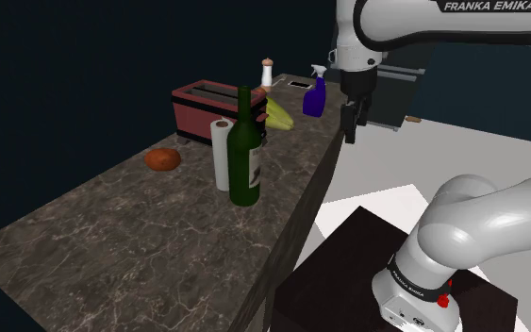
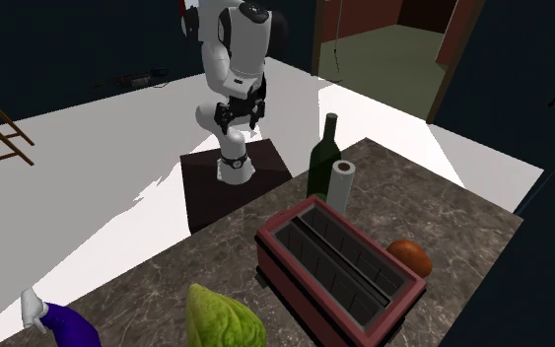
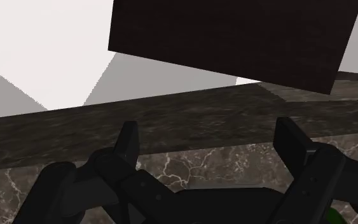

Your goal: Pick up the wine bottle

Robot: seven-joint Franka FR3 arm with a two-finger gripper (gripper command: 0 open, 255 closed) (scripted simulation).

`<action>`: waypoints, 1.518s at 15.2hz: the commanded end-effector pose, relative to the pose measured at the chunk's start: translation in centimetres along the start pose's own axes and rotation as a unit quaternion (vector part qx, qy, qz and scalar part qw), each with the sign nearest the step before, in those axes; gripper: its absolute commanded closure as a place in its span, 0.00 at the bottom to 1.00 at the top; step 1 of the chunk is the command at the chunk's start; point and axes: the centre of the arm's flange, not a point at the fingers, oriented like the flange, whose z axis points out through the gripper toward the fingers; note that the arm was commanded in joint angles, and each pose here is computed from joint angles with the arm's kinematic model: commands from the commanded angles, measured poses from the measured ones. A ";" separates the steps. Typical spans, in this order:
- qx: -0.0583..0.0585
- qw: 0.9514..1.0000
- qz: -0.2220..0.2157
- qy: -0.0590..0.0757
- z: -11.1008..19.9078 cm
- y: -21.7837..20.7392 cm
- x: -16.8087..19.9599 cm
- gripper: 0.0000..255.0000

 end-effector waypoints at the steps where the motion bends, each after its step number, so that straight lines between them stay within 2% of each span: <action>1: 0.000 1.000 0.000 0.000 0.0 0.0 0.0 0.00; 23: 0.062 0.997 0.002 0.049 -17.3 -12.6 16.5 0.00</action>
